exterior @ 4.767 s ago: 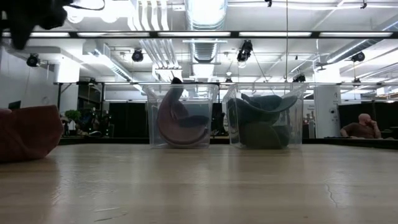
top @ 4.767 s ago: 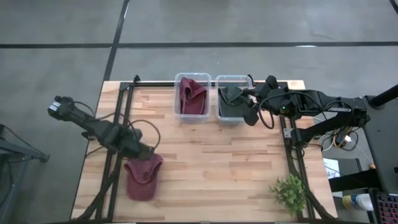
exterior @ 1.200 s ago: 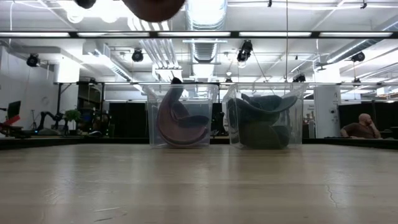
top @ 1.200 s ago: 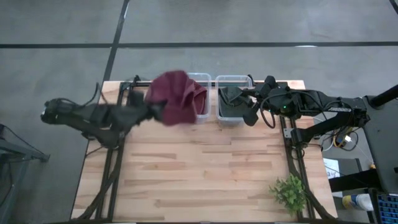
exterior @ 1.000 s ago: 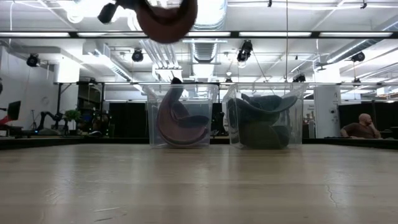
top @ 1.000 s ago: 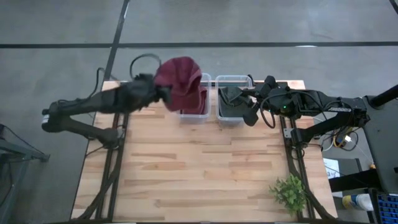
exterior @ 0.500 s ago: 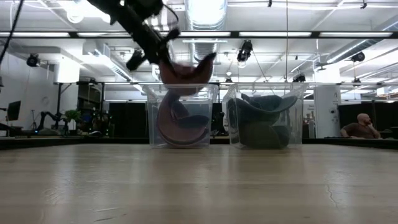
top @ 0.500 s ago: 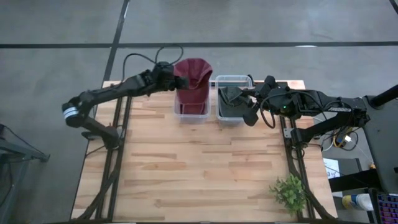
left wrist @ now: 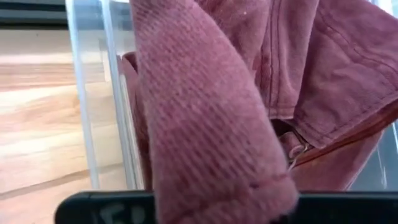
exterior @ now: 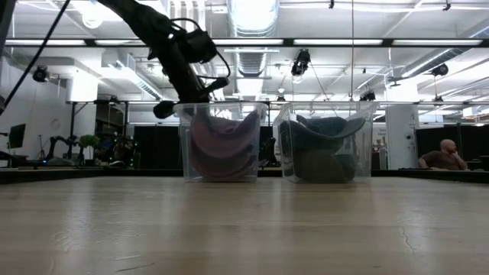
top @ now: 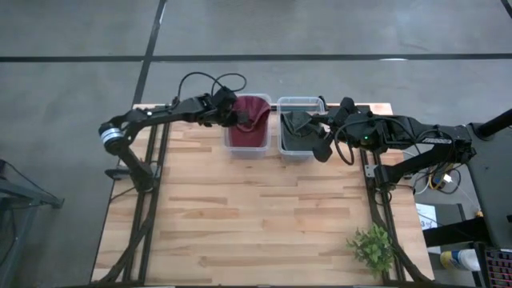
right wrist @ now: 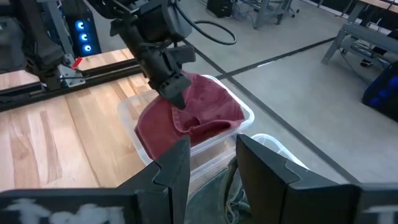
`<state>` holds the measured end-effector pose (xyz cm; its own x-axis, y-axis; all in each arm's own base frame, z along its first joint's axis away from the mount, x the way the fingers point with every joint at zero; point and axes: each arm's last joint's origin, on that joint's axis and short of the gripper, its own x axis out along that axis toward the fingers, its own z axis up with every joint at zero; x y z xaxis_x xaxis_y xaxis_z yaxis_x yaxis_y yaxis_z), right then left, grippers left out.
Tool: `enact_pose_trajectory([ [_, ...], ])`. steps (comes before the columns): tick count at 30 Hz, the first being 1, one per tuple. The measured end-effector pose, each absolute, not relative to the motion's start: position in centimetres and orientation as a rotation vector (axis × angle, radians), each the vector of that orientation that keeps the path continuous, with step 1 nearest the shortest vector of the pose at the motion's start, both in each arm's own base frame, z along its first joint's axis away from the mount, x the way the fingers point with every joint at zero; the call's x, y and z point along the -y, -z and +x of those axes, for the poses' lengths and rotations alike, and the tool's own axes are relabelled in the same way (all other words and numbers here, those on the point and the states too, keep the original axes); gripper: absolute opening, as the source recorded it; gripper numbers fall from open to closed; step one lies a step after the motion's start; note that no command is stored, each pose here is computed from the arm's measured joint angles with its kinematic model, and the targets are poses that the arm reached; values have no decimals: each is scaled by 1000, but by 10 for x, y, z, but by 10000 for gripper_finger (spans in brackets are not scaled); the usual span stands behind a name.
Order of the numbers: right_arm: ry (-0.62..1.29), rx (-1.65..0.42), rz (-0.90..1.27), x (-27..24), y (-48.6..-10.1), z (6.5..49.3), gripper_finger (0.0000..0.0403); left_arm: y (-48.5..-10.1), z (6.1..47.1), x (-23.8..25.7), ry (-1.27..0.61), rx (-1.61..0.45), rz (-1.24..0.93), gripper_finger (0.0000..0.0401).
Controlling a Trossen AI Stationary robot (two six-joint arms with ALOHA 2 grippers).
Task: Pick & Place hat
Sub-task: Put the red cap into the left transparent bin
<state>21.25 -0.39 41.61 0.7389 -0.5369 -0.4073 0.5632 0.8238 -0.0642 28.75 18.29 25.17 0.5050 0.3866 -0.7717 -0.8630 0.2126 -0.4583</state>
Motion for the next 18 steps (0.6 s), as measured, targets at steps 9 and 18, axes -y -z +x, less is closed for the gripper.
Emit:
enact_pose_trajectory([
  [9, 604, -427, 62, 4, -416, 213, 123, -246, 290, -184, -928, -593, -1010, 16],
  [18, 605, -426, 65, 4, -416, 213, 123, -257, 285, -180, -909, -566, -1015, 19],
])
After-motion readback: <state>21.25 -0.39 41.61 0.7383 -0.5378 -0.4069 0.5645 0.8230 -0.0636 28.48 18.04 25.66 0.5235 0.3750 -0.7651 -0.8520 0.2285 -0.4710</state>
